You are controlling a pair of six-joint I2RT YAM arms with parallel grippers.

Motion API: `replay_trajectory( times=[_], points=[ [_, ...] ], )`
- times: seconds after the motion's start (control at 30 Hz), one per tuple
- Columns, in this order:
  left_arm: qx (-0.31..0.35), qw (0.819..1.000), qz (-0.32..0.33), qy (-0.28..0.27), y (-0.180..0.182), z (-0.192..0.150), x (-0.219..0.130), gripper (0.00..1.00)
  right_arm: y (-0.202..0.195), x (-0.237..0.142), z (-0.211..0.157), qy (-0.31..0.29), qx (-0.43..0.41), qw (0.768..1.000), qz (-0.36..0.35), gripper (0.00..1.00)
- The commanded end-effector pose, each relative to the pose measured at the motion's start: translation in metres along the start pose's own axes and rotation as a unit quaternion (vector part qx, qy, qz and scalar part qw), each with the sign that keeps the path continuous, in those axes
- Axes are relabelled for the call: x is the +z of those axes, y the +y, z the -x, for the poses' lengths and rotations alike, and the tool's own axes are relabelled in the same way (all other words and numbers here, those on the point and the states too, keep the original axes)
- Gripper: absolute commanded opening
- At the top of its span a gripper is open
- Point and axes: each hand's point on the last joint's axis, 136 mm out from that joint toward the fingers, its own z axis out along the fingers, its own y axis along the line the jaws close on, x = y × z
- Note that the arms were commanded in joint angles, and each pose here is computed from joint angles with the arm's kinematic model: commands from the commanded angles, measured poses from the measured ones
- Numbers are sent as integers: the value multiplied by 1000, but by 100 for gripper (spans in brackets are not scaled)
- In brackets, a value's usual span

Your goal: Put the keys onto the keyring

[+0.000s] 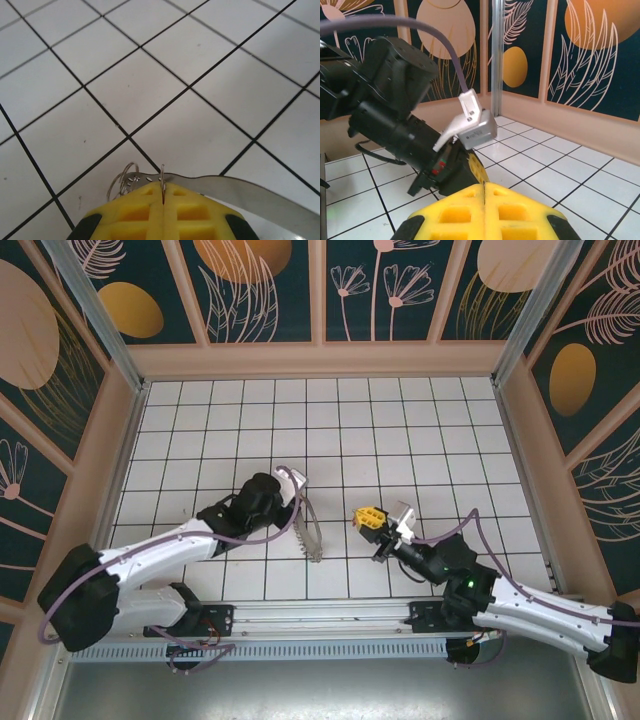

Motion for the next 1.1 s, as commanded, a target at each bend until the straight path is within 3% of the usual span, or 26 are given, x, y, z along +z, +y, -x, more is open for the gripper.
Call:
replay_trajectory(
  times=[0.0,0.4,0.63,1.07],
  points=[
    [-29,1000,-6,-5,-2,9,15,0,-9,-2,2,-9,8,1000,-23,0],
    [-47,998,11,40,12,-7,54,0,-12,-4,-2,-12,3,1000,-27,0],
    [-64,996,15,62,17,-24,56,0,-17,-3,-9,1,5,999,-37,0],
    [-91,993,12,80,16,-44,34,31,-28,3,-18,18,15,998,-51,0]
  ],
)
